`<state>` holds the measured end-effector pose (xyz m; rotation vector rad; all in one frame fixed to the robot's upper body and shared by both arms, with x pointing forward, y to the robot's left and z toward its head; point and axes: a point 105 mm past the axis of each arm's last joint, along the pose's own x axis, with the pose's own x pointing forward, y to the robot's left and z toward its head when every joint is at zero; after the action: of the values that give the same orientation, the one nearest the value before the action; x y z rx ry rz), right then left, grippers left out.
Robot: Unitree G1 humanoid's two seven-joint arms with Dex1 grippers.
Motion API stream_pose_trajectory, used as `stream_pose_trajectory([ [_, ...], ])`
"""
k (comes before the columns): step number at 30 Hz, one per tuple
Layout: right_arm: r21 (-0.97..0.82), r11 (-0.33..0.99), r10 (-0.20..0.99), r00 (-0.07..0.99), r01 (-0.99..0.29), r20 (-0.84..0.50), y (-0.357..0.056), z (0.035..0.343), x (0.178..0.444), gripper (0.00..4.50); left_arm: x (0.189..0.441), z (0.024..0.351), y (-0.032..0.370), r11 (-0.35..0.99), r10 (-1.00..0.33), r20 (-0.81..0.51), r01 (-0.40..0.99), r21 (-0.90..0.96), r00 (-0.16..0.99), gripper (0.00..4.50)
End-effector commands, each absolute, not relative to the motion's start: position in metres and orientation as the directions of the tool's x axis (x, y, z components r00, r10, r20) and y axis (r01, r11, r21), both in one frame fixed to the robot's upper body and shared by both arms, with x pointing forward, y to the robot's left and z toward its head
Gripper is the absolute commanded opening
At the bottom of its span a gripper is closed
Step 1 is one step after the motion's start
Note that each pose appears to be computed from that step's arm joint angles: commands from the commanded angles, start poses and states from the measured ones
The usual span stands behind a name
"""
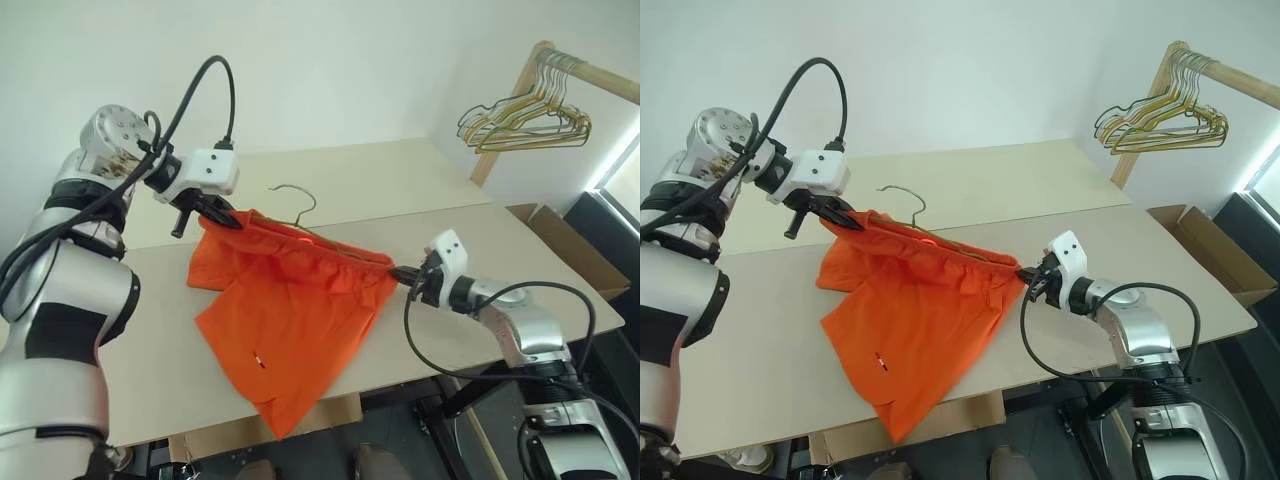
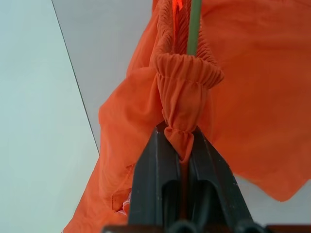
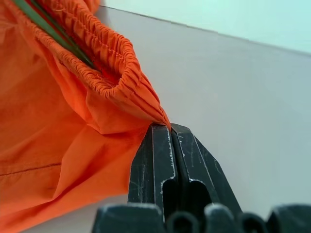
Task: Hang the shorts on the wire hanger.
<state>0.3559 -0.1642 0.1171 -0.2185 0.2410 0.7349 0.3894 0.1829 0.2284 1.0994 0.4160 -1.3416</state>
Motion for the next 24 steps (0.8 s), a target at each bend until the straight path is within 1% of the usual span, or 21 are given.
stream_pose_trajectory([
  [1,-0.387,0.629,0.623,0.735,-0.674,-0.269,-0.165,0.165,0.355,0.04,0.389,0.23,0.192,-0.118,-0.556,-0.786,0.91,0.397,0.271,0.0],
  [2,-0.418,0.594,0.65,0.716,-0.688,-0.254,-0.155,0.18,0.352,0.04,0.391,0.229,0.187,-0.098,-0.584,-0.764,0.911,0.4,0.273,0.0],
  [4,-0.503,0.511,0.686,0.683,-0.697,-0.25,-0.137,0.203,0.346,0.04,0.394,0.226,0.182,-0.09,-0.595,-0.75,0.904,0.419,0.288,0.0],
  [6,-0.573,0.448,0.688,0.674,-0.686,-0.269,-0.128,0.213,0.344,0.04,0.398,0.222,0.18,-0.083,-0.592,-0.743,0.894,0.441,0.312,0.0],
  [9,-0.63,0.376,0.679,0.665,-0.68,-0.312,-0.12,0.218,0.342,0.04,0.403,0.22,0.174,-0.04,-0.624,-0.703,0.884,0.466,0.342,0.0],
  [12,-0.646,0.295,0.688,0.626,-0.704,-0.368,-0.112,0.215,0.337,0.04,0.403,0.218,0.169,-0.01,-0.663,-0.668,0.888,0.46,0.338,0.0],
  [14,-0.677,0.233,0.674,0.618,-0.698,-0.405,-0.109,0.212,0.336,0.04,0.404,0.216,0.169,0.003,-0.673,-0.66,0.893,0.451,0.335,0.0],
  [16,-0.707,0.182,0.662,0.617,-0.683,-0.425,-0.108,0.21,0.336,0.04,0.406,0.217,0.168,0.032,-0.688,-0.632,0.885,0.464,0.356,0.0],
  [18,-0.714,0.183,0.662,0.622,-0.676,-0.419,-0.106,0.211,0.339,0.04,0.405,0.217,0.168,0.03,-0.699,-0.624,0.886,0.463,0.35,0.0],
  [21,-0.718,0.235,0.666,0.647,-0.655,-0.372,-0.102,0.221,0.347,0.04,0.4,0.209,0.171,-0.013,-0.682,-0.66,0.896,0.443,0.316,0.0],
  [24,-0.724,0.236,0.678,0.643,-0.649,-0.356,-0.098,0.227,0.347,0.04,0.401,0.205,0.169,-0.003,-0.688,-0.651,0.895,0.445,0.321,0.0],
])
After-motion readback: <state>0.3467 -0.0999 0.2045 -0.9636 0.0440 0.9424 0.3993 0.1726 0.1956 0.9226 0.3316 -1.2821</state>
